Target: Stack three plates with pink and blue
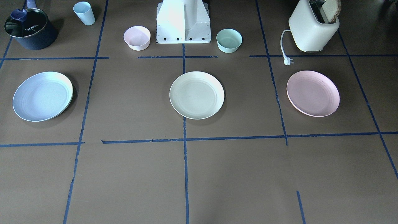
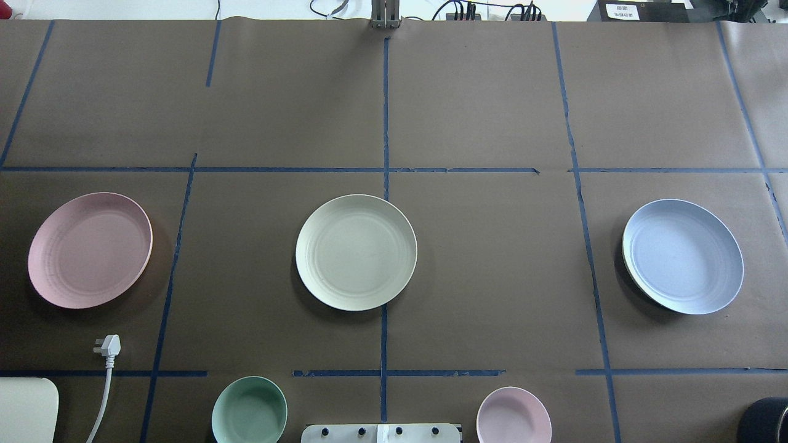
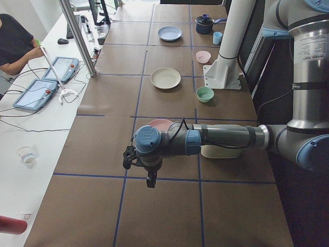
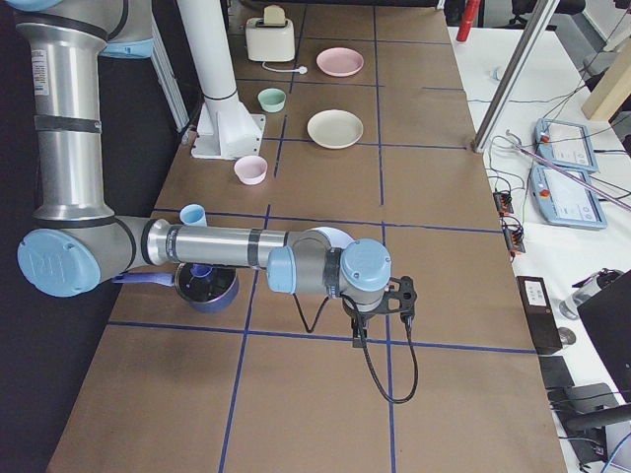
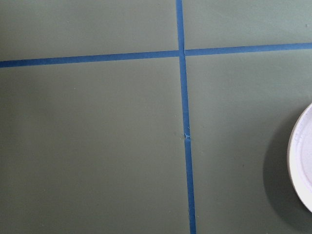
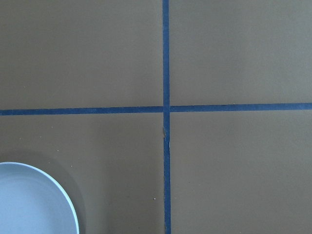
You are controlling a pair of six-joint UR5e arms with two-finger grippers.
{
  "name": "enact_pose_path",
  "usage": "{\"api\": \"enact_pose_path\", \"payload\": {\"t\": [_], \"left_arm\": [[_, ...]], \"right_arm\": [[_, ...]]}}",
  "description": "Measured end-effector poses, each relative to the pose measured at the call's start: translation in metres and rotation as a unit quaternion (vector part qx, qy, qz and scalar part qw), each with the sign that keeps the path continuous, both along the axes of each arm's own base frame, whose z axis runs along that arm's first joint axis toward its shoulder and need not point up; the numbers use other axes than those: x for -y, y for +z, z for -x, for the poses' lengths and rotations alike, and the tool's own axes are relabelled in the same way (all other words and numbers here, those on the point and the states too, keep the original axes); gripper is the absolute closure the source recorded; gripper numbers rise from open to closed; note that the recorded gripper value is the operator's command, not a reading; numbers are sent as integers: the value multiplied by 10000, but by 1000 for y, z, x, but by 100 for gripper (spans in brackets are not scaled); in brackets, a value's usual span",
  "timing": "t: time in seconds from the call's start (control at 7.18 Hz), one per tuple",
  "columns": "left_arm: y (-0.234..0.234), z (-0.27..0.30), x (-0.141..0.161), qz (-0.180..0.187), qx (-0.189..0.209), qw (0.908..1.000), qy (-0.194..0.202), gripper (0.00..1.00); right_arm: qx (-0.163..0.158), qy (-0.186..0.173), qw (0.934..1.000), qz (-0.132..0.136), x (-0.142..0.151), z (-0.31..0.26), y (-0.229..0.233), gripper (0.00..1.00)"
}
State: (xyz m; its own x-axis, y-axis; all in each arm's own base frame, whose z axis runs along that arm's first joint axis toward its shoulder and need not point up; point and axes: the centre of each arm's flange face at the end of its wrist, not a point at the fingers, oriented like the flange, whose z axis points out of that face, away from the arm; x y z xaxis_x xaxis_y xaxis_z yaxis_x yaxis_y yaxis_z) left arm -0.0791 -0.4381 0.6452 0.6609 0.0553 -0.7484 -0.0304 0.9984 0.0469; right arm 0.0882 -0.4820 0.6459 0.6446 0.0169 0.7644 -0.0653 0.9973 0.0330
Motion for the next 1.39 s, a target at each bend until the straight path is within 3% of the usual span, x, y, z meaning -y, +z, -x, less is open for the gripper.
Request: {"api": "enact_pose_path", "payload": {"t": [0.7, 1.39], "left_arm": [[-14, -119, -28, 182, -544, 9963, -633, 0], [-7, -239, -29, 315, -310, 9957, -816, 0]], "right_arm": [[5, -3, 10000, -42, 1, 0, -4, 0], [13, -10, 10000, -80, 5, 2, -9, 0]]}}
